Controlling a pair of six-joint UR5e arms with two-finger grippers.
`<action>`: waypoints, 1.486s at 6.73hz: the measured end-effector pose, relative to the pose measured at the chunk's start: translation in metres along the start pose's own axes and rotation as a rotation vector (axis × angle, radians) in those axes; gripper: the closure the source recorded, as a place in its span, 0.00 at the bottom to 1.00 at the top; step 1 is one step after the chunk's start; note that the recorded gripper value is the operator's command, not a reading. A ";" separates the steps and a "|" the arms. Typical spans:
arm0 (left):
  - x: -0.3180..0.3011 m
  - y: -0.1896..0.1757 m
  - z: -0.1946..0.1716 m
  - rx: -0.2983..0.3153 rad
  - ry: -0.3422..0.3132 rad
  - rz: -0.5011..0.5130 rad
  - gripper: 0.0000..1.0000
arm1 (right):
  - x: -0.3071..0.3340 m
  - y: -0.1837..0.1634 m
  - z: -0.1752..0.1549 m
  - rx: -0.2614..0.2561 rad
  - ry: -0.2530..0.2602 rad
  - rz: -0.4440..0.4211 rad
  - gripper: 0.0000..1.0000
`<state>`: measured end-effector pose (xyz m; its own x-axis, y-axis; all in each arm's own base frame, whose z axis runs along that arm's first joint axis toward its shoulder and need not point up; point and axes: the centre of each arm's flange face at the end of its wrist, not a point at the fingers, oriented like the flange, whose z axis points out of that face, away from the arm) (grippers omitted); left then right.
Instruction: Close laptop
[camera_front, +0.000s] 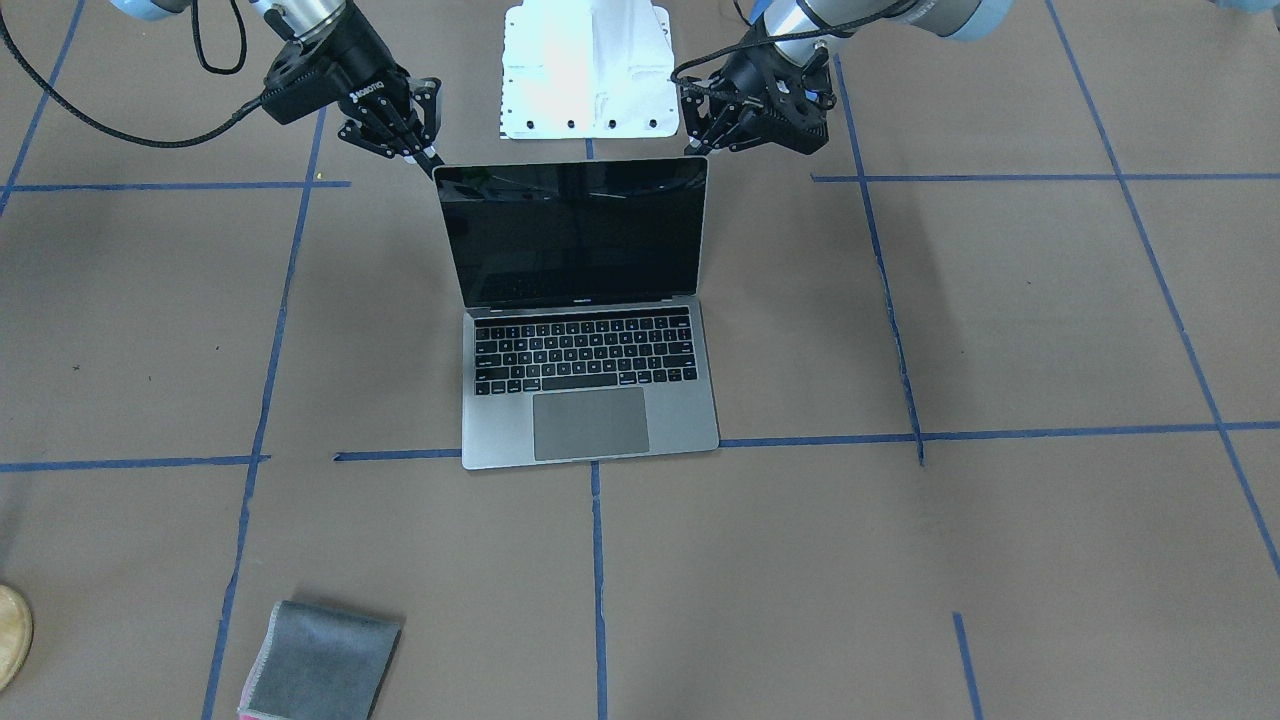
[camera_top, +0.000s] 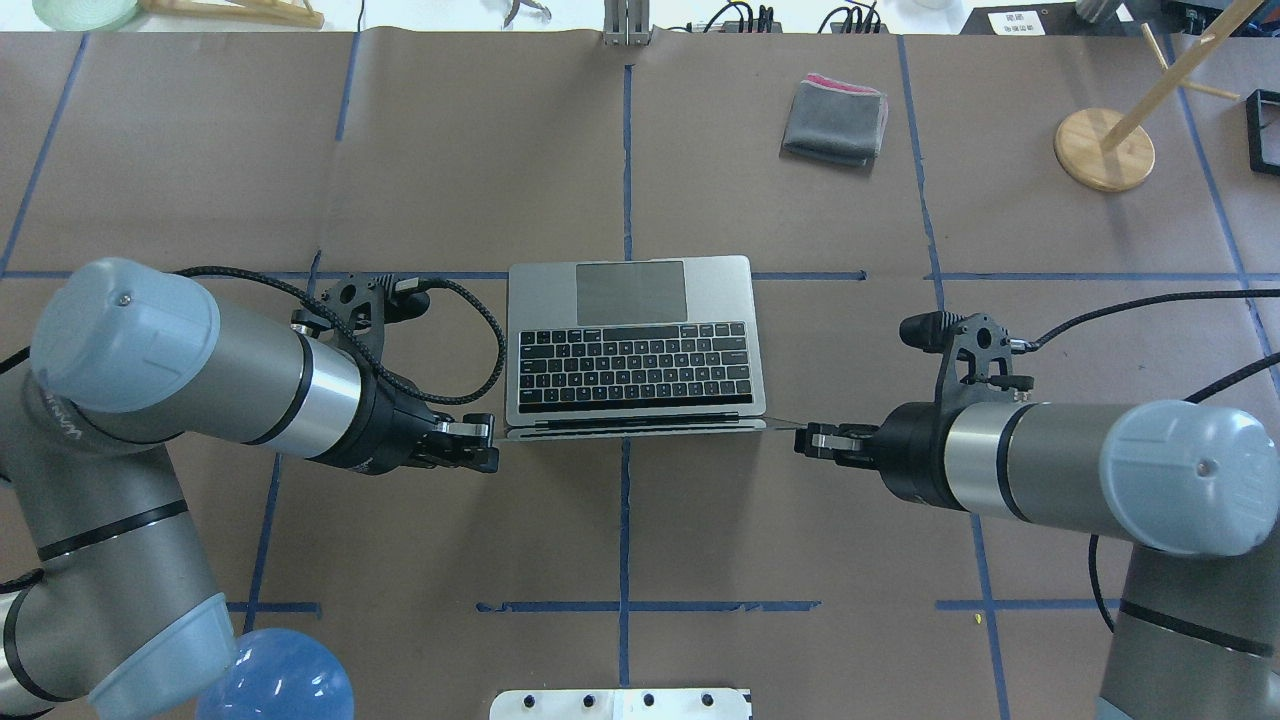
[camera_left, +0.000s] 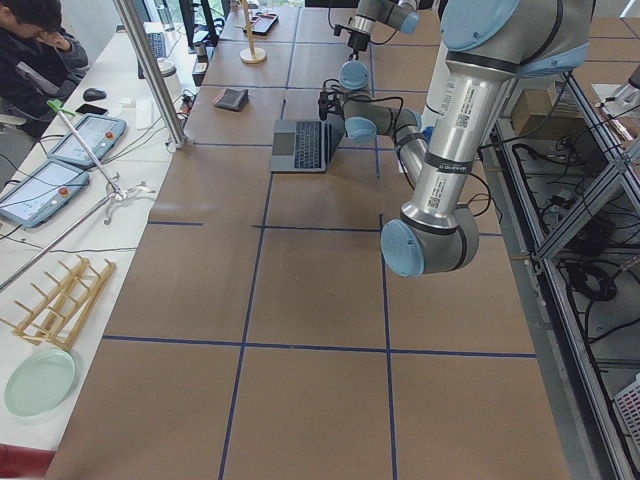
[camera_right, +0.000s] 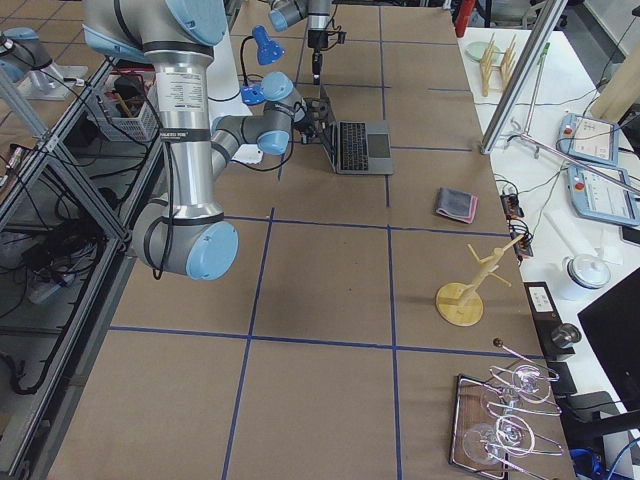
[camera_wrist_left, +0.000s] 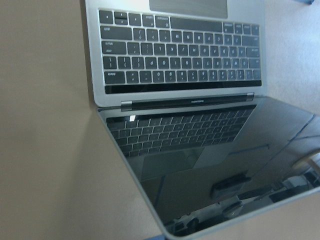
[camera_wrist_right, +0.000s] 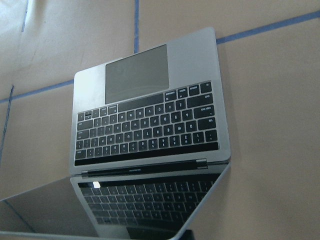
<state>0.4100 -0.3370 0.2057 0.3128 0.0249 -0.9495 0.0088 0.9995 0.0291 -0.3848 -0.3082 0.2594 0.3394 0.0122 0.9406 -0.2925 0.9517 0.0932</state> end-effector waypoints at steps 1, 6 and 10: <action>-0.001 -0.004 -0.002 0.012 -0.001 -0.004 1.00 | -0.019 -0.014 0.007 0.014 0.027 0.008 1.00; -0.001 -0.072 -0.003 0.108 -0.031 -0.050 1.00 | -0.038 -0.066 0.017 0.040 0.091 0.046 1.00; -0.008 -0.146 0.022 0.163 -0.094 -0.106 1.00 | -0.043 -0.101 0.059 0.060 0.141 0.060 1.00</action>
<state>0.4267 -0.4838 0.2158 0.3895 -0.0897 -0.9166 0.1977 0.9802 -0.0119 -0.4225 -0.4233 0.2286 0.4410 0.1151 0.8901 -0.3671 0.9281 0.0618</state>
